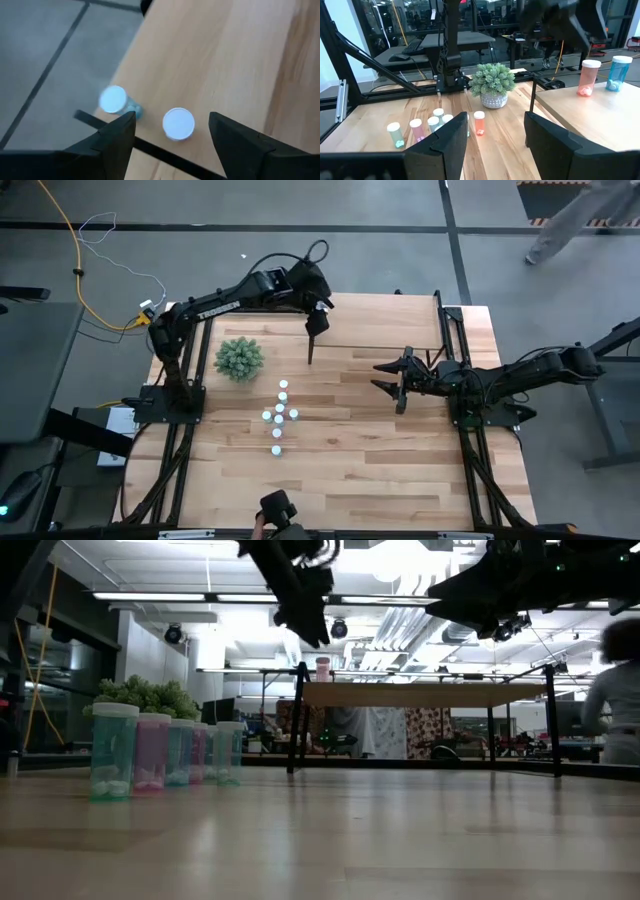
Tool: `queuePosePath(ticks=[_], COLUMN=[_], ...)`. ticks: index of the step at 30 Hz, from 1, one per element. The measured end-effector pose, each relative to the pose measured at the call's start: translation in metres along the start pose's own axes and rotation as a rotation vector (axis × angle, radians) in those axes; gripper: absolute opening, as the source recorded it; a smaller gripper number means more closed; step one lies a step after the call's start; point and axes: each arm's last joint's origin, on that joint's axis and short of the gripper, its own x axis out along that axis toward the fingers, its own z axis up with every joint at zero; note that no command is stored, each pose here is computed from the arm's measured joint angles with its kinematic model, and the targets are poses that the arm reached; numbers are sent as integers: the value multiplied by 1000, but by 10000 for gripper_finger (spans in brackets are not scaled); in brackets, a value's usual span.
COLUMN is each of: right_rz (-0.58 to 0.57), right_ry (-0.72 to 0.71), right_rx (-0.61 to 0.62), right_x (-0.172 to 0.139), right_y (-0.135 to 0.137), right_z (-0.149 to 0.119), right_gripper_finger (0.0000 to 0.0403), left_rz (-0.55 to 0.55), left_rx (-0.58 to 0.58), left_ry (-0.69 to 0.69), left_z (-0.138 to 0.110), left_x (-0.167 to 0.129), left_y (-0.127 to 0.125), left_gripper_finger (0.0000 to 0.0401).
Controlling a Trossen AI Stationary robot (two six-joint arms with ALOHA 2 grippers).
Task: Pick and place medicine bottles onto shelf by color
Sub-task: Put the transparent green medicine bottle on the shelf
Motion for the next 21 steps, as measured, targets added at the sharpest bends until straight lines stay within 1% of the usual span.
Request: queuePosePath(ticks=[3,5,6,9,12,14,16,21], right_rz=[0,0,0,0,0,-1,-2,-2], right_ry=[0,0,1,2,10,20,29,29], right_rx=[0,0,-1,-1,1,2,0,0], right_x=[0,0,0,0,0,0,0,0], right_y=[0,0,0,0,0,0,0,0], right_z=[0,0,0,0,-1,-2,-3,-3], right_gripper_finger=[188,188,188,188,188,188,188,188], left_rz=[2,-34,-73,-195,-247,-273,-298,-397], left_rx=[-35,-86,-108,-110,-80,-68,-65,-84], left_ry=[-50,-87,-99,-155,-249,-316,-376,-502], left_z=[3,4,4,1,-11,-26,-48,-119], left_x=[-22,-37,-44,-59,-64,-65,-65,-64], left_y=[3,3,3,-8,-28,-42,-56,-92], left_gripper_finger=[242,241,241,238,235,231,227,219])
